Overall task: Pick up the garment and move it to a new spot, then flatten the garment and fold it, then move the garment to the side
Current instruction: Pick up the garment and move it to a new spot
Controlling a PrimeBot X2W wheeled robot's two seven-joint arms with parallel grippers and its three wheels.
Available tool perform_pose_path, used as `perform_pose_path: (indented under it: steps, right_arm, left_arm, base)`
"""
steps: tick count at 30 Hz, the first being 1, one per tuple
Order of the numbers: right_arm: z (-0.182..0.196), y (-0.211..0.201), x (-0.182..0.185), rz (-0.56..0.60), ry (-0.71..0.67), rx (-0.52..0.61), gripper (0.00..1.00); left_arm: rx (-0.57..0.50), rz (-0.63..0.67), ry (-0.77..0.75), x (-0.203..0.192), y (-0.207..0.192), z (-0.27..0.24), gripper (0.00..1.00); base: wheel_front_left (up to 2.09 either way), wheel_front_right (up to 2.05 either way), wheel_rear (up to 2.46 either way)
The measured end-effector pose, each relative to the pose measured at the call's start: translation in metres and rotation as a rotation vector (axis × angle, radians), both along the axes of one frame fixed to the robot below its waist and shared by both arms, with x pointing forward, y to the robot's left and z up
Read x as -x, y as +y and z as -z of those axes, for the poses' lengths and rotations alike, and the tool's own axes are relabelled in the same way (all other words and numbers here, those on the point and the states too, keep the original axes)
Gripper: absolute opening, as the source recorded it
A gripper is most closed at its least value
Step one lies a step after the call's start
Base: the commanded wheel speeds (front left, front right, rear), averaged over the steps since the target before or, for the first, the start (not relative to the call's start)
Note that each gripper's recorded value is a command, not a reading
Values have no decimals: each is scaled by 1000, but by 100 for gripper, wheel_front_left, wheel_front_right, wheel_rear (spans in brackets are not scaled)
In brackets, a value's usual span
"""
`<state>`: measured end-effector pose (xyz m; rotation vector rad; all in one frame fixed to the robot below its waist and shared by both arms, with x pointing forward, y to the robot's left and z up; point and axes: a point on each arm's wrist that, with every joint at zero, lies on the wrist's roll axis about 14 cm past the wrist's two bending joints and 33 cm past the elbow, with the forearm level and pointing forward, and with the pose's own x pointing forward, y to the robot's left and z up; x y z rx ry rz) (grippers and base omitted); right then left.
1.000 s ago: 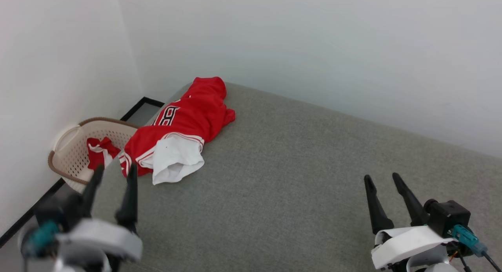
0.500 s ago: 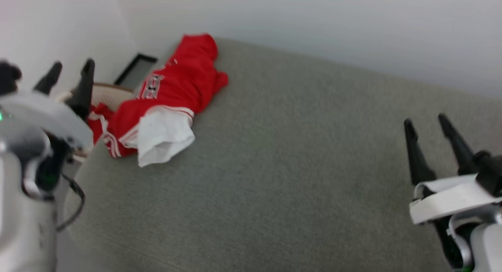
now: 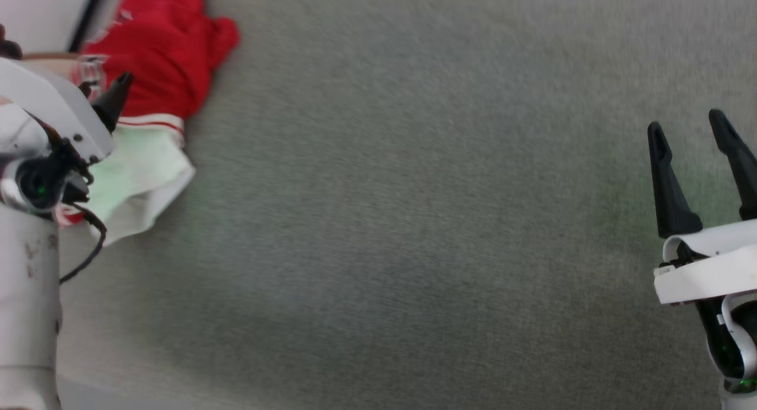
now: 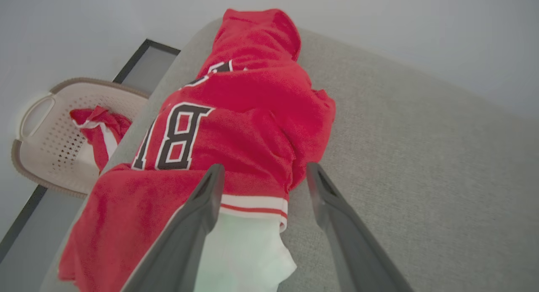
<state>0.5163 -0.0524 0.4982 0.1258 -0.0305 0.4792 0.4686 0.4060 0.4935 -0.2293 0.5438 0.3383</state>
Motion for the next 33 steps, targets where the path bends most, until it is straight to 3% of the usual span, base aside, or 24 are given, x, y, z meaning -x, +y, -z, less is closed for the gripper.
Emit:
perform_pose_path:
  steps: [9, 17, 18, 20, 27, 33]
  right_arm:
    - [38, -24, -11, 50, 82, 30, 100]
    - [49, -40, -10, 84, 115, 54, 100]
    - [48, -40, -10, 85, 115, 54, 100]
    - [45, -40, -10, 87, 109, 54, 100]
    - [31, -37, -3, 89, 87, 38, 100]
    - [18, -31, 12, 87, 78, -2, 100]
  left_arm:
    - [93, -31, 325, -15, -13, 100, 100]
    - [113, -35, 380, -27, -19, 124, 100]
    - [115, -36, 380, -27, -19, 124, 95]
    - [106, -25, 367, -28, -20, 121, 0]
    - [41, 6, 266, -32, -15, 89, 0]
    - [-103, 15, 94, -40, 11, 12, 0]
  base:
    - [0, 0, 0]
    - [0, 0, 0]
    - [0, 0, 0]
    - [0, 0, 0]
    - [0, 0, 0]
    - [0, 0, 0]
